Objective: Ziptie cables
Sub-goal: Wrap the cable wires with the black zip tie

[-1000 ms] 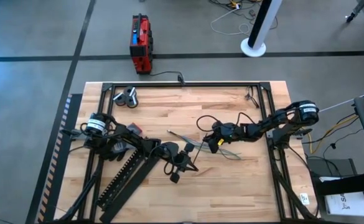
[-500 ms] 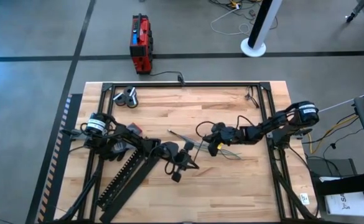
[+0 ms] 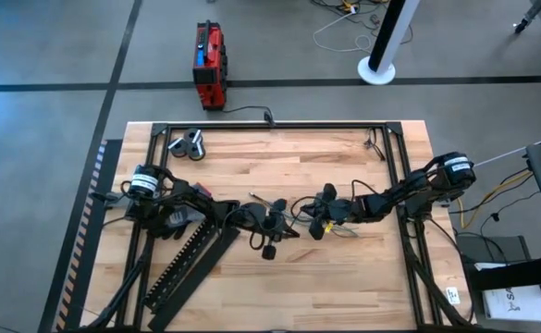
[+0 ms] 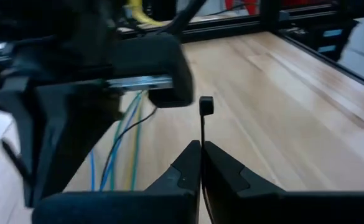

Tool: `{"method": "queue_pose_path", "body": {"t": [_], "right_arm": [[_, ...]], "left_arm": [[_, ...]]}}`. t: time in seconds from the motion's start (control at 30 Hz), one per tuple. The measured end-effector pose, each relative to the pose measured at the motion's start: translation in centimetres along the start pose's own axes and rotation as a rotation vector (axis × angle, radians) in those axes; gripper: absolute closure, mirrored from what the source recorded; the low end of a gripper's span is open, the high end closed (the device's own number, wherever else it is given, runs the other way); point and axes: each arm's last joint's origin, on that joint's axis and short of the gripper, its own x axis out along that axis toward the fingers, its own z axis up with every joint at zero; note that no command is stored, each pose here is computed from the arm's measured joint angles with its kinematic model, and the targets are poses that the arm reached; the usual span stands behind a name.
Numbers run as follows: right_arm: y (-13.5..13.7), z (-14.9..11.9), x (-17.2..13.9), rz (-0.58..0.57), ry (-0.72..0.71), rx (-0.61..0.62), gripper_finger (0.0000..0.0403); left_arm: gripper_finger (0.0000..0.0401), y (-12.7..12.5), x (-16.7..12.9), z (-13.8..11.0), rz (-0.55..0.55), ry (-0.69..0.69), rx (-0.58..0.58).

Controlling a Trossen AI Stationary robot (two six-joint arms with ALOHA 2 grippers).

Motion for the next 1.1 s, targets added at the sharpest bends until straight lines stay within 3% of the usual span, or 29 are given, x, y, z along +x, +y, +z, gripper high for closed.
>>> {"method": "queue_pose_path", "body": {"t": [0.23,0.37,0.57,0.87,1.1], "right_arm": [[1.3,0.2,-0.1,-0.121,-0.005,-0.135,0.0403],[2.2,0.8,-0.1,-0.178,0.003,-0.207,0.0403],[3.0,1.4,-0.2,-0.264,-0.015,-0.286,0.0403],[3.1,1.4,-0.2,-0.277,-0.013,-0.354,0.0403],[3.3,1.9,-0.2,-0.326,-0.021,-0.449,0.0403]], "left_arm": [[0.0401,1.1,-0.1,-0.1,0.082,0.003,-0.11],[0.0401,2.0,-0.2,-0.2,0.105,-0.001,-0.212],[0.0401,2.5,-0.2,-0.2,0.116,-0.008,-0.275],[0.0401,2.6,-0.3,0.4,0.108,-0.083,-0.404],[0.0401,3.5,-0.4,0.3,0.12,-0.095,-0.572]]}}
